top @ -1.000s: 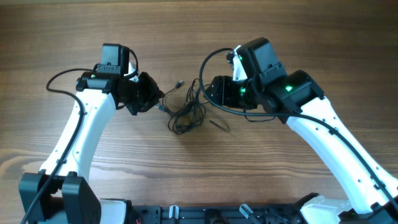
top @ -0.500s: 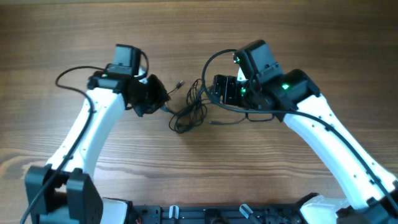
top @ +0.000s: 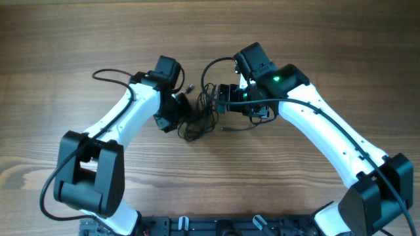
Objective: Untangle cables
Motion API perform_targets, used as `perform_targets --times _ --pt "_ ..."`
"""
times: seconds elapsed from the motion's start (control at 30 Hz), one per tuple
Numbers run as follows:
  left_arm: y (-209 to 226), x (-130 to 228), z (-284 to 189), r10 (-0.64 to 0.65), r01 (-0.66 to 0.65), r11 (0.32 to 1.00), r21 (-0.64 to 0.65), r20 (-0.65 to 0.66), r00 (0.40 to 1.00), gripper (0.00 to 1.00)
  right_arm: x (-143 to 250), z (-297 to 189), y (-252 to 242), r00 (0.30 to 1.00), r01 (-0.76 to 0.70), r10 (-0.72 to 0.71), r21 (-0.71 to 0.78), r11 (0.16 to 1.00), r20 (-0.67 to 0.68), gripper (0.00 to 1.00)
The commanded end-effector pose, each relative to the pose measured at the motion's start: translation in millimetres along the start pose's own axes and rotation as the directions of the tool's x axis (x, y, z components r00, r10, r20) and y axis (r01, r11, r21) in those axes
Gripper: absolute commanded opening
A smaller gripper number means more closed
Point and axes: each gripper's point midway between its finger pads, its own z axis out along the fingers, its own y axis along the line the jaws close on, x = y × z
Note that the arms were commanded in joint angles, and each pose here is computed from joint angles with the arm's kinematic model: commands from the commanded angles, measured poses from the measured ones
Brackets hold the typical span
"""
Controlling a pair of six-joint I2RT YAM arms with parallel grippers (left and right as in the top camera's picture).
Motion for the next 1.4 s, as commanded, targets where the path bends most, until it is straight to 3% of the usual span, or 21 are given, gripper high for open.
perform_targets --times 0.0,0.07,0.13,0.2,0.37,0.53,0.67,0.83,1.03,1.13,1.27,1.37 --pt "-7.8 10.9 5.9 0.091 -0.091 0.996 0.0 -0.025 0.996 0.63 1.3 1.5 5.4 1.0 0.019 -0.019 -0.028 0.999 -0.016 0.95" --pt "-11.3 14.9 7.2 0.108 -0.108 0.994 -0.001 -0.027 0.994 0.76 2.3 1.4 7.1 1.0 0.019 -0.02 -0.038 0.999 -0.021 0.95" --pt "-14.6 16.8 8.2 0.122 -0.122 0.993 0.0 -0.023 0.992 0.79 2.8 1.4 6.7 1.0 0.019 -0.02 -0.037 0.999 -0.023 0.95" --pt "-15.0 15.3 8.9 0.132 -0.132 0.991 -0.012 -0.007 0.991 0.79 3.7 1.4 6.1 0.999 0.019 -0.02 -0.034 0.999 -0.027 0.95" --pt "-11.4 16.1 8.9 0.175 -0.175 0.984 -0.03 -0.009 0.985 0.6 5.1 1.4 5.1 0.999 0.017 -0.018 -0.03 0.999 -0.033 0.95" --pt "-11.0 21.8 8.8 0.17 -0.171 0.985 -0.023 -0.036 0.985 0.68 5.1 1.4 5.1 0.999 0.017 -0.018 -0.03 0.999 -0.033 0.95" --pt "-11.4 24.4 8.7 0.168 -0.169 0.985 -0.016 -0.048 0.985 0.57 5.2 1.4 5.1 0.999 0.017 -0.018 -0.03 0.999 -0.033 0.95" --pt "-11.5 24.9 8.9 0.169 -0.17 0.985 -0.017 -0.049 0.984 0.57 6.2 1.4 4.7 0.999 0.016 -0.017 -0.028 0.999 -0.037 0.95" --pt "-18.6 40.0 13.3 0.213 -0.214 0.977 -0.001 -0.081 0.974 0.67 7.3 1.6 4.8 0.999 0.018 -0.019 -0.027 0.999 -0.041 0.95" --pt "-26.0 50.0 15.2 0.301 -0.3 0.953 0.026 -0.099 0.948 0.72 7.2 1.6 4.8 0.999 0.018 -0.019 -0.026 0.999 -0.04 0.95" --pt "-29.1 52.0 15.9 0.316 -0.314 0.949 0.03 -0.095 0.944 0.63 7.6 1.6 4.7 0.999 0.017 -0.018 -0.026 1.0 -0.041 0.95" --pt "-37.1 57.9 11.7 0.353 -0.342 0.934 0.103 -0.119 0.928 0.64 7.6 1.6 4.6 0.999 0.017 -0.018 -0.025 1.0 -0.042 0.95"
